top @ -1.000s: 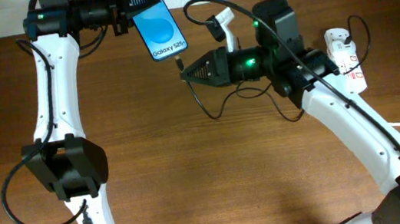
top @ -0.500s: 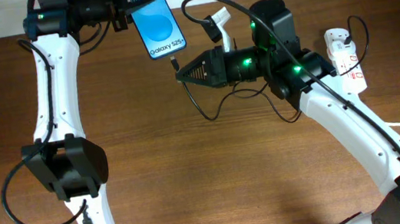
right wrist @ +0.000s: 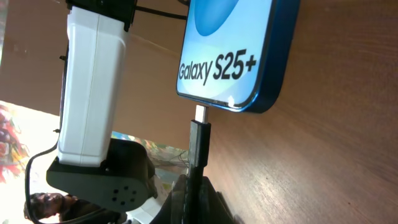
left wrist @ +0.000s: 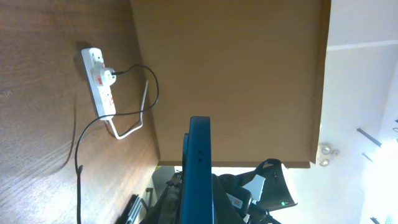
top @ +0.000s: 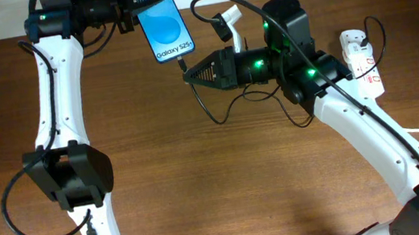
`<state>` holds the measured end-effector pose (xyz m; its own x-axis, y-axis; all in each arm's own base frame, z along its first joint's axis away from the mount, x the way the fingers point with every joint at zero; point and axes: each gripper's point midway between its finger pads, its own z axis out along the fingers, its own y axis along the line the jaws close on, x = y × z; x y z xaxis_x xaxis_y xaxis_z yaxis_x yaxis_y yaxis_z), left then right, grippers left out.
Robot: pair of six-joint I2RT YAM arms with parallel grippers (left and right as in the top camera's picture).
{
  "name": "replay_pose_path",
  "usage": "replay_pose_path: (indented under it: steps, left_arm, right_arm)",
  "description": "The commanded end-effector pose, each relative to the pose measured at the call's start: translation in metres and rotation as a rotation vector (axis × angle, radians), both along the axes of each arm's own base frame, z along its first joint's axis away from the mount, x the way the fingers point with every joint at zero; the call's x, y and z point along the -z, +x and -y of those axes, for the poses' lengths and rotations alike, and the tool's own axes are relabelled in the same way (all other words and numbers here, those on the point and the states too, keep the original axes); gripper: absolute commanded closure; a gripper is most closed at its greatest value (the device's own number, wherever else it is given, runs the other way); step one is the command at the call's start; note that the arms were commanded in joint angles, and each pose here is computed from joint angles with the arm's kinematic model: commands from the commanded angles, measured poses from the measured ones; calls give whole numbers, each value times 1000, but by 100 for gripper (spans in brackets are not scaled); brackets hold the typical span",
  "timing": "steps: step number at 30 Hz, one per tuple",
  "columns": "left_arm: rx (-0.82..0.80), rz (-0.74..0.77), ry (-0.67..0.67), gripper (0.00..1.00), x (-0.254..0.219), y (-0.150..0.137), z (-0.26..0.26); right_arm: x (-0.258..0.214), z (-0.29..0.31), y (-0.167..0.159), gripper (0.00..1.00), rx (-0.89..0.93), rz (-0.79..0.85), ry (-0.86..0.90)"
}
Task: Plug charger to phone and switch on socket
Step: 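Push the connector up into the phone's bottom port with the right gripper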
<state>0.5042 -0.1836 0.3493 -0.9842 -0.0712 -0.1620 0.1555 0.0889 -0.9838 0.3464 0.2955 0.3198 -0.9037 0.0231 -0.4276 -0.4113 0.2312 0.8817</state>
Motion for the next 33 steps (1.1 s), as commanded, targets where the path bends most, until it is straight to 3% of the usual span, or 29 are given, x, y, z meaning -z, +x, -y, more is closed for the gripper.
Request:
replay_pose_path:
  steps: [1, 33]
  left_arm:
    - [10, -5, -4, 100, -4, -3, 4]
    - [-3, -16, 3, 100, -2, 0, 4]
  right_arm:
    - [-13, 1, -7, 96, -3, 31, 12]
    - [-10, 8, 3, 96, 42, 40, -4]
